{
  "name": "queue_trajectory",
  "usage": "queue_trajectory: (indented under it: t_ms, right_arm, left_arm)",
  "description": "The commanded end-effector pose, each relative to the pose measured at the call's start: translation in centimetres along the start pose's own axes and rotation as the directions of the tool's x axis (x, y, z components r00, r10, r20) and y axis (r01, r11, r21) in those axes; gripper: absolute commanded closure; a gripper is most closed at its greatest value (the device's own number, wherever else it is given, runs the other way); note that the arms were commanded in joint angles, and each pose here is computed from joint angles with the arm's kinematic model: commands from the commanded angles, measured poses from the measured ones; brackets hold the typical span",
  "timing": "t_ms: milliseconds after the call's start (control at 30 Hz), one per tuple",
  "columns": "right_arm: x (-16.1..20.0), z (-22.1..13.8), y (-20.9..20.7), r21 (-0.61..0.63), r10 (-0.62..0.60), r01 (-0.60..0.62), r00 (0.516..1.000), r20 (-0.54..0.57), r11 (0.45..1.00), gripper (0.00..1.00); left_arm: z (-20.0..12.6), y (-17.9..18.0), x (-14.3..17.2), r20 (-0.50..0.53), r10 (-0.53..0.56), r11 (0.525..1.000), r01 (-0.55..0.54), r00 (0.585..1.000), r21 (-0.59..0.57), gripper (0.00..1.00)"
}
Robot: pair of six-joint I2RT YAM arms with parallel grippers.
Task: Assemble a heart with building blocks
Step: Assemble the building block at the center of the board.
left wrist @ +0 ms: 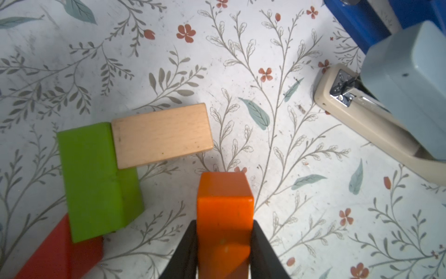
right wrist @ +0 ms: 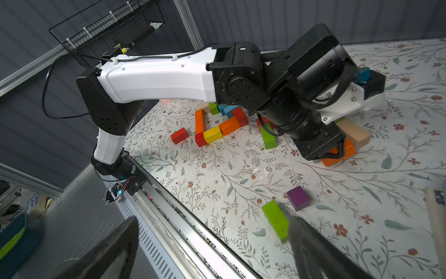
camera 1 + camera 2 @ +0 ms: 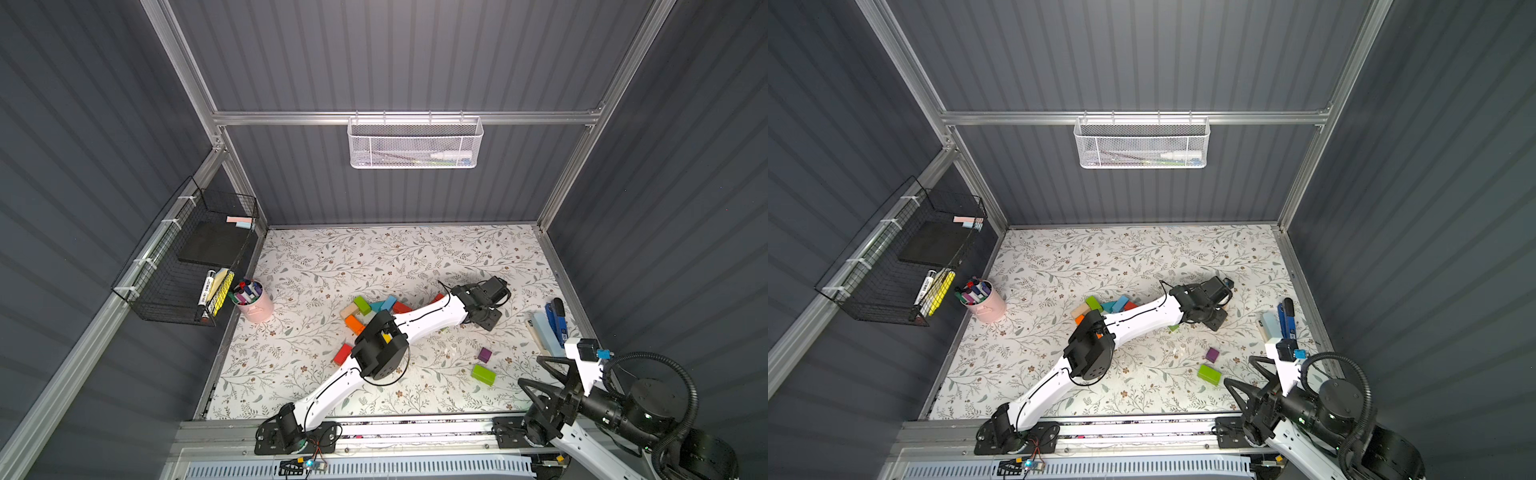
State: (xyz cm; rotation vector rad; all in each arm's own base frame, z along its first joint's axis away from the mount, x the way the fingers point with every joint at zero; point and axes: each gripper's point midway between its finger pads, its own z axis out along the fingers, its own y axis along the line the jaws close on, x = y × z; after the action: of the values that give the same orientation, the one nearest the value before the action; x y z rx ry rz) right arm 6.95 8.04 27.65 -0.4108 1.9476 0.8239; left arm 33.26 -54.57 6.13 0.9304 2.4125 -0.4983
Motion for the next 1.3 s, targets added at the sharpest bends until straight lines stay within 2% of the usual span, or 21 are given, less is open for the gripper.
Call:
queue_trajectory:
  t_ms: [0, 1067, 1267]
  right_arm:
    - [0.1, 0.1, -0.3, 0.013, 0.011, -0.011, 1.0, 0.001, 1.0, 0.02]
    - [0.1, 0.2, -0.3, 0.017, 0.013, -0.013, 1.0, 0.001, 1.0, 0.02]
    - [-0.3, 0.3, -0.4, 0.032, 0.038, -0.038, 0.999, 0.003, 0.999, 0.02]
  left_arm:
    - [0.9, 0.8, -0.3, 0.012, -0.049, 0.999, 0.049, 0.999, -0.01, 0.7]
    - [1.5, 1.3, -0.2, 0.014, -0.075, 0.997, 0.075, 0.997, -0.007, 0.61]
    - [-1.3, 1.2, -2.6, 0.077, -0.08, 0.997, 0.081, 0.994, -0.013, 0.55]
